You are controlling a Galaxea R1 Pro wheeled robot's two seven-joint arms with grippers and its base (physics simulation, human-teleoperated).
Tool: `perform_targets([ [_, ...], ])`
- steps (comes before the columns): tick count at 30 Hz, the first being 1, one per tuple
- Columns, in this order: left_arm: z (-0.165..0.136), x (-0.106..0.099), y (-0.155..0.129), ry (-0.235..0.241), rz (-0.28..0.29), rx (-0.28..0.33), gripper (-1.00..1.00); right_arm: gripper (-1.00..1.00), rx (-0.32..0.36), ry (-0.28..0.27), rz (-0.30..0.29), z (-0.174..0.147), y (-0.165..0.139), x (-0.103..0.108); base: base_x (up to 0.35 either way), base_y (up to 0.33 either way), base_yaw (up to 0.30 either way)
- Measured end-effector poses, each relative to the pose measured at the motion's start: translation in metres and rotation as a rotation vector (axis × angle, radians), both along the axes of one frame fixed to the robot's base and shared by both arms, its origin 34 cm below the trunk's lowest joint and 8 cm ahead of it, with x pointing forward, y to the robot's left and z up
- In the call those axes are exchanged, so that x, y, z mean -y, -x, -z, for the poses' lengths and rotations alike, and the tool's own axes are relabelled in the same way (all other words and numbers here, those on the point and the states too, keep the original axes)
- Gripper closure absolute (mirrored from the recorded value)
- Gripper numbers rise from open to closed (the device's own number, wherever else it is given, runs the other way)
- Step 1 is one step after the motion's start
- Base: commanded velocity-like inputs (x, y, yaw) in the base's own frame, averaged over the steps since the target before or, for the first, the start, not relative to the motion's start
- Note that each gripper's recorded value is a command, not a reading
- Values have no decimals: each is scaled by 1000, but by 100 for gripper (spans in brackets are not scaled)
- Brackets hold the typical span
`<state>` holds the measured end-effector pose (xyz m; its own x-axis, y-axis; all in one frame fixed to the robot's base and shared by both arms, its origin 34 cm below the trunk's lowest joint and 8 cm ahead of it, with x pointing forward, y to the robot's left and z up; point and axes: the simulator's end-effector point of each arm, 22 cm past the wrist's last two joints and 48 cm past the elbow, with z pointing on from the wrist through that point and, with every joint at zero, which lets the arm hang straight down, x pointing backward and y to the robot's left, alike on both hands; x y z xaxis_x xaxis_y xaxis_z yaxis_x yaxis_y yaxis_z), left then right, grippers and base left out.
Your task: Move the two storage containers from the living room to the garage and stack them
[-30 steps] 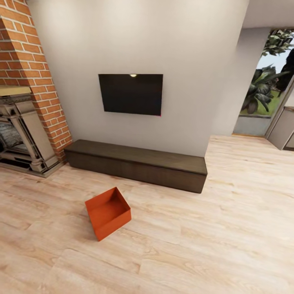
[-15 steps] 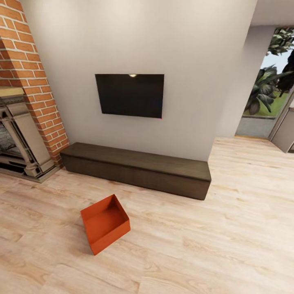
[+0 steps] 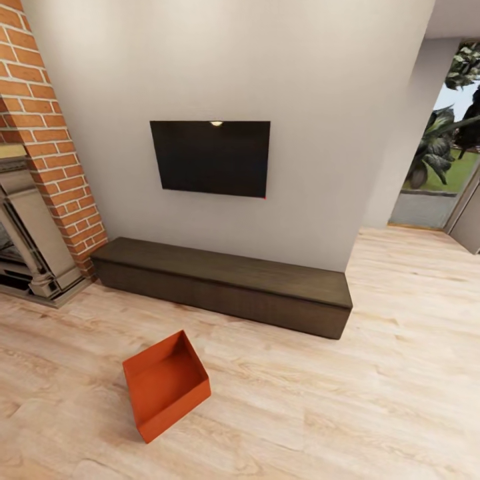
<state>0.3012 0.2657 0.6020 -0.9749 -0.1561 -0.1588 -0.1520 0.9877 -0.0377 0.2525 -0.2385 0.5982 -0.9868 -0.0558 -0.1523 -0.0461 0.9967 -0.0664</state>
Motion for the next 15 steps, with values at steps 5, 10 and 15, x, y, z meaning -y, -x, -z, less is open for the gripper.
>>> perform_targets([
  [5, 0, 0, 0, -1, 0, -1, -100, -100, -1, 1, 0, 0, 0, 1, 232, 0, 113],
  [10, 0, 0, 0, -1, 0, -1, -100, -100, -1, 1, 0, 0, 0, 1, 48, 0, 249],
  [15, 0, 1, 0, 0, 0, -1, -100, -100, -1, 1, 0, 0, 0, 1, 7, 0, 266],
])
